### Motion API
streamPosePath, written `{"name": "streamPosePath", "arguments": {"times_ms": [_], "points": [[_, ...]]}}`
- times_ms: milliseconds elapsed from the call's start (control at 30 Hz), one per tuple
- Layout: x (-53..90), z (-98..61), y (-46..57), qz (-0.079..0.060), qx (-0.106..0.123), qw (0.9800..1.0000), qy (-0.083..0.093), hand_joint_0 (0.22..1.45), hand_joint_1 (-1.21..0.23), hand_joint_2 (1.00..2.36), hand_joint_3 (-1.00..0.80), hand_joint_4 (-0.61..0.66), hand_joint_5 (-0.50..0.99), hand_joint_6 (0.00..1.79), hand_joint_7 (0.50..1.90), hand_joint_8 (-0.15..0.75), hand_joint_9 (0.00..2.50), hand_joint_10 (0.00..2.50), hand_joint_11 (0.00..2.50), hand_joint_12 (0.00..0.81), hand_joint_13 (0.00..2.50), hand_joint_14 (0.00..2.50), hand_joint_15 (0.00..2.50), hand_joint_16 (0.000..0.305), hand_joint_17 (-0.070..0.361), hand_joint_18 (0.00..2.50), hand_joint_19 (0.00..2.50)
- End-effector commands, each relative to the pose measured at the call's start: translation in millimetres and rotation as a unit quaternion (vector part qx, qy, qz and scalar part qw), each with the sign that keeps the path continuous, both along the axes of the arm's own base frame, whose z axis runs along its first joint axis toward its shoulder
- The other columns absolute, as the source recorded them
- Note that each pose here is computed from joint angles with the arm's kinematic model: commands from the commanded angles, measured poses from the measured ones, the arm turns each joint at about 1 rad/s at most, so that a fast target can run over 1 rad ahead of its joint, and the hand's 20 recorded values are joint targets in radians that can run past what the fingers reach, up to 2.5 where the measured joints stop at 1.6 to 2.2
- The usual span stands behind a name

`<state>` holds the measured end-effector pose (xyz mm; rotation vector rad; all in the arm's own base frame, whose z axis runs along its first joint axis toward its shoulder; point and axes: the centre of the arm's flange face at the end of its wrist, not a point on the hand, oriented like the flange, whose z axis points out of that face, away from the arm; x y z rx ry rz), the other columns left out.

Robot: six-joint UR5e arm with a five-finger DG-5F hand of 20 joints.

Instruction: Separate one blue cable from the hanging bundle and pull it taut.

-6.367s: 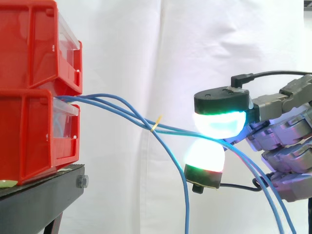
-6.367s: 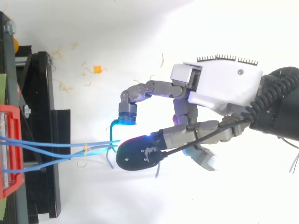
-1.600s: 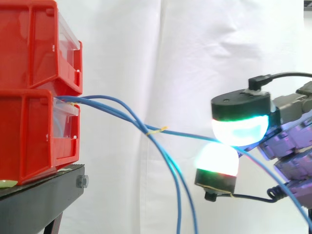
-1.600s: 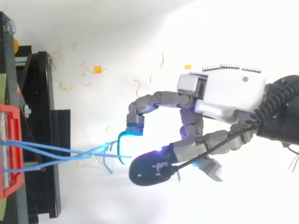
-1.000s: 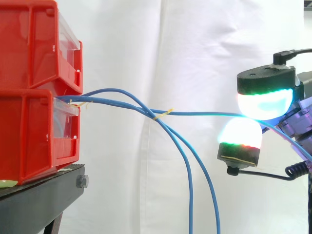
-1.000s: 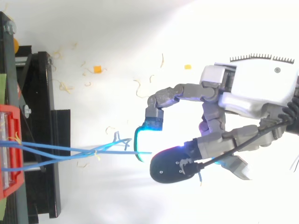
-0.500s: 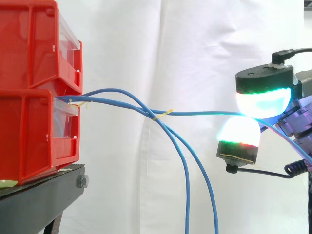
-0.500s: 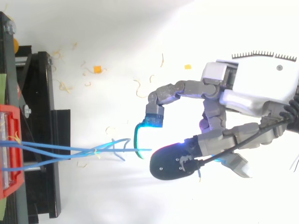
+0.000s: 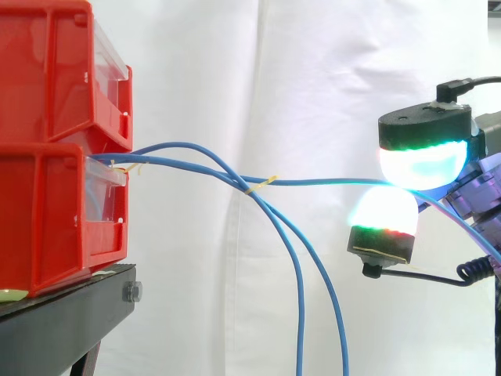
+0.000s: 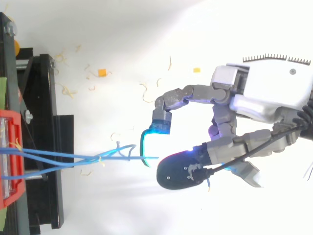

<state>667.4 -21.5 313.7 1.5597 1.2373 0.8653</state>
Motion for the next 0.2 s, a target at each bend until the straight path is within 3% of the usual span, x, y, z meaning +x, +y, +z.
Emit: {"name": "streamPosePath", "arguments": {"times_ms": [0,167], "points": [[-0.1,0.0,0.2,0.000,0.000,1.0000,0.000,0.72,-0.81,1.01,0.02,0.08,0.14,0.51,1.19,0.201,2.14,0.03,0.67,0.344,1.85,0.02,1.11,0.055,0.124,1.44,0.86],[-0.2,0.0,0.1,-0.001,0.000,1.0000,0.000,0.72,-0.81,1.01,0.02,0.09,0.14,0.51,1.19,0.201,2.13,0.03,0.68,0.347,1.85,0.03,1.12,0.055,0.123,1.44,0.86]]}}
